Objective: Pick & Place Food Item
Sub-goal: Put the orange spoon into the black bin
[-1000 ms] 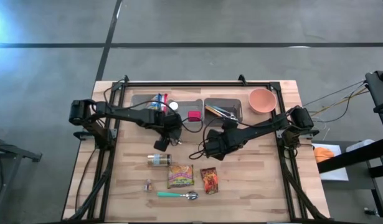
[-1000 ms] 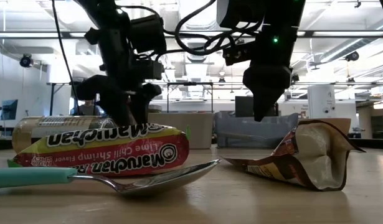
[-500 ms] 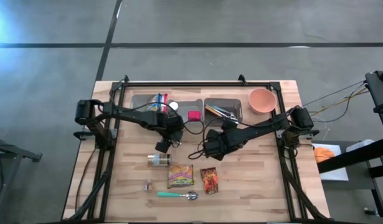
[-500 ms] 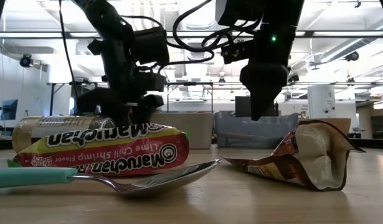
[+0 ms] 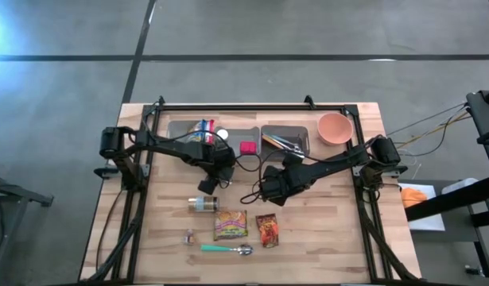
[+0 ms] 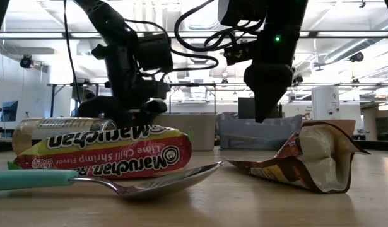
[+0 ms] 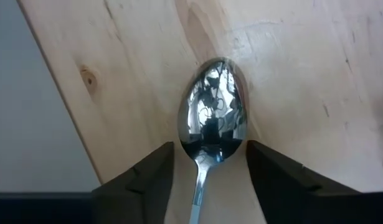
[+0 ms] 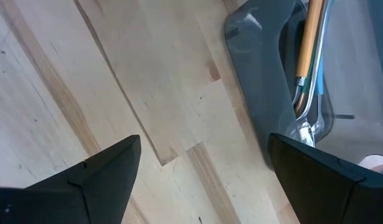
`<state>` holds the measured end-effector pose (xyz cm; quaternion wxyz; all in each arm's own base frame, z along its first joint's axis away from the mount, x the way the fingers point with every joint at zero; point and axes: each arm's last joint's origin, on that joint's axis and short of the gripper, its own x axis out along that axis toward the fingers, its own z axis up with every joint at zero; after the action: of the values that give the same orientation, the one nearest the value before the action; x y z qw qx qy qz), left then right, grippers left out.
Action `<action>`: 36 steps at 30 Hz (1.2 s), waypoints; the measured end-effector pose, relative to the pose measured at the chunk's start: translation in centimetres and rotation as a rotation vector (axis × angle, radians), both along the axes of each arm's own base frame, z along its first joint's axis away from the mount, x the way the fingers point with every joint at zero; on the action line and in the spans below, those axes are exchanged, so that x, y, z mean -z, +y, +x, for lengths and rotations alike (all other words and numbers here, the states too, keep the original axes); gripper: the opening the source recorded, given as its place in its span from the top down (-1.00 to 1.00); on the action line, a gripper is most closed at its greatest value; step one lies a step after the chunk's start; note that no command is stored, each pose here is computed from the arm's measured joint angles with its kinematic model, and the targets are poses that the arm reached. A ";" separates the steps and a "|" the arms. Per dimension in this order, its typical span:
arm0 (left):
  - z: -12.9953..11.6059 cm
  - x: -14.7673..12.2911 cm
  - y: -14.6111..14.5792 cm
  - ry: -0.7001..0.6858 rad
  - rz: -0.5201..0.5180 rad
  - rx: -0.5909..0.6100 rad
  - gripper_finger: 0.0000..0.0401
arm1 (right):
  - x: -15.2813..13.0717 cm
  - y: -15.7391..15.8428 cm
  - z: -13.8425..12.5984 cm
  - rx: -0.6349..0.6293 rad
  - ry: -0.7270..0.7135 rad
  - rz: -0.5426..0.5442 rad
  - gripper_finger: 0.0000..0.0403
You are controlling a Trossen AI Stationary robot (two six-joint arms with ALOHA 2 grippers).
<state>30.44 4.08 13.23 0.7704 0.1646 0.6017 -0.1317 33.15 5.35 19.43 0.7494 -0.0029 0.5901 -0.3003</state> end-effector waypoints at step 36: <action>-2.0 -5.7 -0.4 -0.141 -0.109 -0.157 0.97 | -2.5 0.6 -0.1 -0.007 -0.104 0.011 -0.73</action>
<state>28.47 3.67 18.97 0.8266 0.0839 0.5490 -0.0915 33.09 5.91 21.94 0.7803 0.0146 0.5517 -0.2941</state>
